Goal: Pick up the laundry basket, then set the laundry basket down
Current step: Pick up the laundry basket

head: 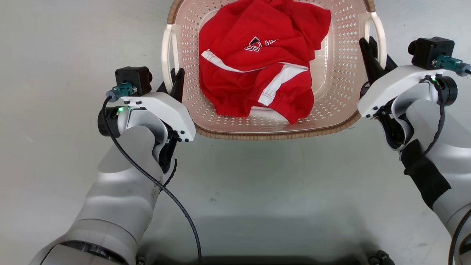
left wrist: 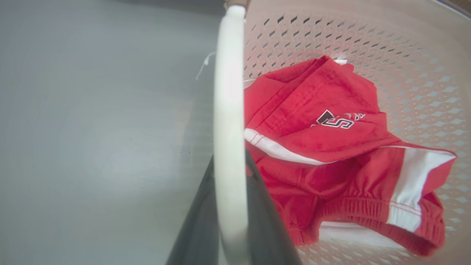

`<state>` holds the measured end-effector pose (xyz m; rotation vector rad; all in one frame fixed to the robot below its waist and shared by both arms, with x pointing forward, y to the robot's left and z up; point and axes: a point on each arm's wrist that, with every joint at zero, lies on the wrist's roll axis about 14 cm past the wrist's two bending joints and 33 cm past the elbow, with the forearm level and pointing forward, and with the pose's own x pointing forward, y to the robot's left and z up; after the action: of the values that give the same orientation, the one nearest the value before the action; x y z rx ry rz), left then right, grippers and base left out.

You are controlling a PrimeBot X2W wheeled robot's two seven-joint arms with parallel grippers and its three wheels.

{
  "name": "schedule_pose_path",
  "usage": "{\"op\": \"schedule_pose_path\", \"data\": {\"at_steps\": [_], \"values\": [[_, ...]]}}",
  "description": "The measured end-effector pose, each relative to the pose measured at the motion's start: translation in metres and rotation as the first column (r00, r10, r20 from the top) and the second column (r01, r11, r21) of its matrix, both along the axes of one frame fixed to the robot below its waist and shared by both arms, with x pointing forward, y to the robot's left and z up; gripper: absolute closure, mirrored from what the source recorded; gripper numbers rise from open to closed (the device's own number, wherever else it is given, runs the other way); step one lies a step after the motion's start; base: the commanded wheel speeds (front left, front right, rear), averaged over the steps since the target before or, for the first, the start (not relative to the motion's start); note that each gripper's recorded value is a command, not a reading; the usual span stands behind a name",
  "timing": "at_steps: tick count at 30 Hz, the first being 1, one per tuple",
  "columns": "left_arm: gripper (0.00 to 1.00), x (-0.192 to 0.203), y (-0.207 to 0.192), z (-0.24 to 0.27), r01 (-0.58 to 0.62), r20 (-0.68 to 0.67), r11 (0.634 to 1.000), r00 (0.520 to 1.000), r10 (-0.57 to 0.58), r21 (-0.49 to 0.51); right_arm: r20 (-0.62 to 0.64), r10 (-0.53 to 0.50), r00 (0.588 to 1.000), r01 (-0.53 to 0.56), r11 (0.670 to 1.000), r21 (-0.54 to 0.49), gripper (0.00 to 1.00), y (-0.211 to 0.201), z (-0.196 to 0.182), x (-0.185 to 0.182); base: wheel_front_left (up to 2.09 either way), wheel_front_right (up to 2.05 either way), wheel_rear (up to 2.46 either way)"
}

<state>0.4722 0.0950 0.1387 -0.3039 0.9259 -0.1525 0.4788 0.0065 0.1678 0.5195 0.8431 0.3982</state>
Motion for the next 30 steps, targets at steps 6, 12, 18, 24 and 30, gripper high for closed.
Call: {"op": "schedule_pose_path", "data": {"at_steps": [6, 12, 18, 24, 30], "values": [[1.0, -0.002, 0.0, 0.005, 0.006, -0.003, 1.0, 1.0, -0.006, 0.006, -0.012, 0.027, 1.0, -0.027, 0.999, -0.016, 1.0, 0.001, 0.003, -0.006, 0.0, 0.0, 0.0], [1.0, -0.003, -0.001, 0.013, 0.023, -0.013, 1.0, 1.0, -0.023, 0.012, -0.018, 0.064, 0.998, -0.065, 0.997, -0.032, 1.0, 0.002, 0.011, -0.01, 0.0, 0.0, 0.0], [1.0, -0.006, -0.001, 0.021, 0.028, -0.031, 1.0, 0.999, -0.028, 0.01, -0.031, 0.107, 0.994, -0.108, 0.993, -0.047, 1.0, 0.004, 0.02, -0.016, 0.0, 0.0, 0.0], [1.0, -0.003, 0.0, 0.036, 0.034, -0.028, 0.999, 0.999, -0.033, 0.01, -0.007, 0.152, 0.988, -0.152, 0.986, -0.062, 1.0, 0.007, 0.041, -0.014, 0.0, 0.0, 0.0], [1.0, -0.011, -0.001, 0.05, 0.052, -0.039, 0.999, 0.998, -0.052, 0.011, -0.01, 0.18, 0.984, -0.18, 0.981, -0.076, 1.0, 0.008, 0.058, -0.018, 0.0, 0.0, 0.0]]}}
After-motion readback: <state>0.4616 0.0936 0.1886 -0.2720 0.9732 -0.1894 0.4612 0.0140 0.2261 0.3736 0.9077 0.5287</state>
